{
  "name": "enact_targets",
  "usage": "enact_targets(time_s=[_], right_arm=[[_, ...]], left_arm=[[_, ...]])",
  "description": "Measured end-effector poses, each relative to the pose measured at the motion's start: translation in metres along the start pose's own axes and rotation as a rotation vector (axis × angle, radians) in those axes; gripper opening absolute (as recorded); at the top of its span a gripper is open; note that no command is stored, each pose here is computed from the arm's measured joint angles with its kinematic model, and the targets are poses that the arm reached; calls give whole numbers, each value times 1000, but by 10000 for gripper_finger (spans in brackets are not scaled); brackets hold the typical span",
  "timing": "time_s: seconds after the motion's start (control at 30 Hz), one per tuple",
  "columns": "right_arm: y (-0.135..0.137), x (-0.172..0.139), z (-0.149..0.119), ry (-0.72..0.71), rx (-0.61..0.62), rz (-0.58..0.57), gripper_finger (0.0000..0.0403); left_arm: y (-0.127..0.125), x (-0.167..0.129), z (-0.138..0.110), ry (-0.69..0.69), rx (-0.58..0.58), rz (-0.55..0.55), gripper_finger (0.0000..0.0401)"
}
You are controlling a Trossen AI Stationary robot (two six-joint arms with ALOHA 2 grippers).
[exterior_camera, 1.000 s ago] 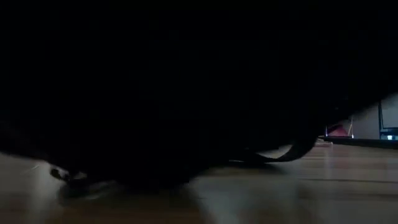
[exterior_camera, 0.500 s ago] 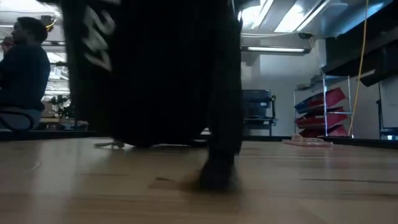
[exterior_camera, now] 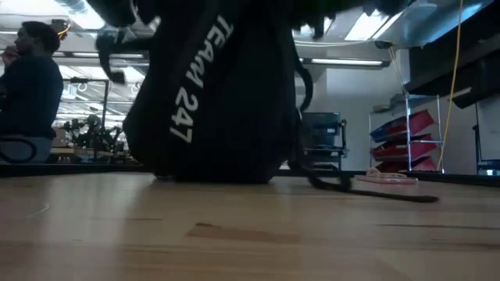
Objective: Unpack backpack
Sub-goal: Open the black backpack
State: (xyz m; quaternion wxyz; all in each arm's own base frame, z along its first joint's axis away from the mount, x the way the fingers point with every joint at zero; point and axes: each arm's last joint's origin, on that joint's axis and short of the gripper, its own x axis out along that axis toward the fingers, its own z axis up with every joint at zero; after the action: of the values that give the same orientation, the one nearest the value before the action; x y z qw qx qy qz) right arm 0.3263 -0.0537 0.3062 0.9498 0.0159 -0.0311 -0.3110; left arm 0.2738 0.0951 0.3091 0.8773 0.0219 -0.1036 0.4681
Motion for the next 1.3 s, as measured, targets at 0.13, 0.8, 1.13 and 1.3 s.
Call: enact_targets(time_s=[0.13,0.8,1.13,1.3], right_arm=[[-23,5,-23,109,67,-77,0],[-79,11,-91,601,74,-250,0],[-106,-3,-111,897,133,-312,0],[-107,-11,-115,986,131,-337,0]], left_arm=[[22,13,-26,151,2,1,0],[29,41,-132,466,144,-117,0],[8,63,-175,582,50,-248,0],[1,66,-184,613,35,-362,0]])
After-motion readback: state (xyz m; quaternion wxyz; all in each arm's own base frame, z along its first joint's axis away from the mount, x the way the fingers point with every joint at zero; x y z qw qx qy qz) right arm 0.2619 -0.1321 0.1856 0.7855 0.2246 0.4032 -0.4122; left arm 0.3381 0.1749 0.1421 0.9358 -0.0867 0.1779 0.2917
